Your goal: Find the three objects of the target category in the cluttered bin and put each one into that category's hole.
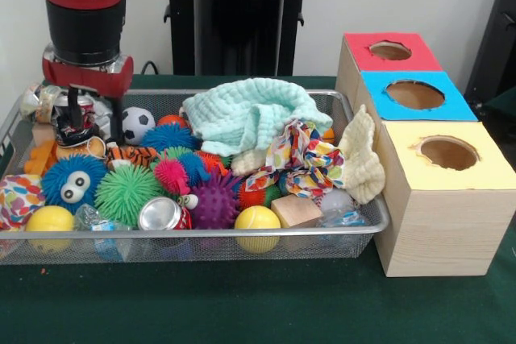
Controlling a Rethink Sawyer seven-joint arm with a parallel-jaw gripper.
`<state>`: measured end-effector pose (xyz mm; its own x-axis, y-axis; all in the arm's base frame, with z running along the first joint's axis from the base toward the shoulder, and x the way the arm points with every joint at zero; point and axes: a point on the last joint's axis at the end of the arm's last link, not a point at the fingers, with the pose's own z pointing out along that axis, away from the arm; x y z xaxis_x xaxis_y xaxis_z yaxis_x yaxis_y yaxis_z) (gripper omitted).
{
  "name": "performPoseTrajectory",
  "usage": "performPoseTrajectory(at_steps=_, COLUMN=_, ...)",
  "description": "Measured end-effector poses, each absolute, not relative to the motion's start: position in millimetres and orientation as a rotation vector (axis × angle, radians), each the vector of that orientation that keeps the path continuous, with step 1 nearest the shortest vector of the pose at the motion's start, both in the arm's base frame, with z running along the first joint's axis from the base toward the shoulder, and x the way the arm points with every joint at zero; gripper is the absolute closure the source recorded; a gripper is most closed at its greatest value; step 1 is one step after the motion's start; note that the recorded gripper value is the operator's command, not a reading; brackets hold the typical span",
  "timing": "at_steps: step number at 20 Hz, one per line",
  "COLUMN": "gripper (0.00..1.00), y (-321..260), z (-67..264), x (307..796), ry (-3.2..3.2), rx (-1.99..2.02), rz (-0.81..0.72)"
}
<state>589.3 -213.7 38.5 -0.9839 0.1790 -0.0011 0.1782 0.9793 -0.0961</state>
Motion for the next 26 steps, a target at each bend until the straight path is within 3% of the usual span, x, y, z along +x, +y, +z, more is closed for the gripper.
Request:
performPoseTrajectory(at_steps=21, gripper=0.0, y=-180.3, z=39.0, x=634.3, ry=-3.173, rx=-0.287, rz=0.074)
performPoseTrajectory(at_steps=22, gripper=1.0, y=-179.9, z=38.9, x=635.1, ry=-3.174, rx=-0.286, rz=0.075)
performPoseTrajectory(at_steps=26, gripper=1.0, y=-178.0, z=38.4, x=634.9, ry=-3.173, rx=-0.276, rz=0.084)
